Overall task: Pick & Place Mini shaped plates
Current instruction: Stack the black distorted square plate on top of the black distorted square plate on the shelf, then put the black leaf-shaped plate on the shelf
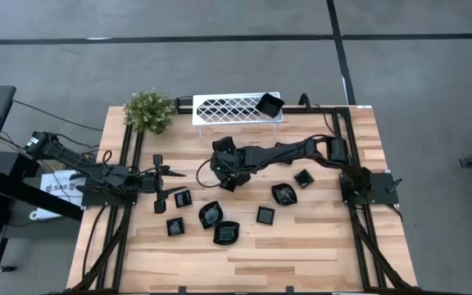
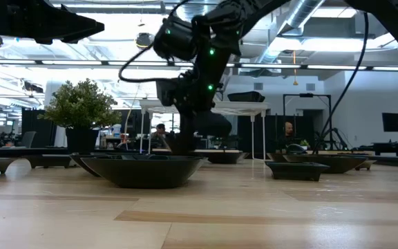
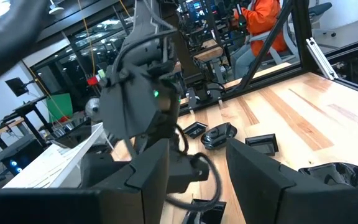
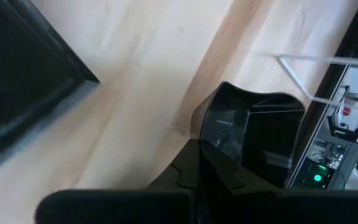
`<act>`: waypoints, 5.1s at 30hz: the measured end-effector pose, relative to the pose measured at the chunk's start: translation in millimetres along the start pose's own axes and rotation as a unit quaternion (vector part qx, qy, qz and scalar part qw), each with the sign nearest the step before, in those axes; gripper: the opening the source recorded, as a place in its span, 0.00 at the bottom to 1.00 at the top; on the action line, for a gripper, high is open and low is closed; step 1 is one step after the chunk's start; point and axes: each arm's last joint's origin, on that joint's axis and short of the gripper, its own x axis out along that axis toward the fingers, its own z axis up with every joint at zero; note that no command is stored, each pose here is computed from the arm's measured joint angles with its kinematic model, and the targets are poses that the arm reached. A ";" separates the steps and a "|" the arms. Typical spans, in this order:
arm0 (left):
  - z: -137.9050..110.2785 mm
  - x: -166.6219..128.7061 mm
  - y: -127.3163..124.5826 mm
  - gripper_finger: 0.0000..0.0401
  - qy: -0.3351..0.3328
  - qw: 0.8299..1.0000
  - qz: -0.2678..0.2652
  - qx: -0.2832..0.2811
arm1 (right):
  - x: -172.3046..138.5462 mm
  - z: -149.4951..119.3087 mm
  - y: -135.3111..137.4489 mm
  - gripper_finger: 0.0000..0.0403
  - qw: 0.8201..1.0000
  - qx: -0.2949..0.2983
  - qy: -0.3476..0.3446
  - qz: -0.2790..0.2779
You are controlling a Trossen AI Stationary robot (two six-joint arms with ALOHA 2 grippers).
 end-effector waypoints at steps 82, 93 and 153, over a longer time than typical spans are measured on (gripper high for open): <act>-39.0 75.2 18.5 0.41 0.134 0.979 -0.005 -0.156 | -99.6 -170.8 -140.8 0.00 0.938 0.320 0.131 0.015; -39.1 75.1 18.4 0.41 0.134 0.979 -0.005 -0.156 | -104.7 -160.6 -135.3 0.00 0.940 0.318 0.126 0.016; -46.3 72.4 13.3 0.41 0.170 0.970 -0.043 -0.170 | -163.2 -129.3 132.8 0.30 0.787 0.507 -0.352 -0.032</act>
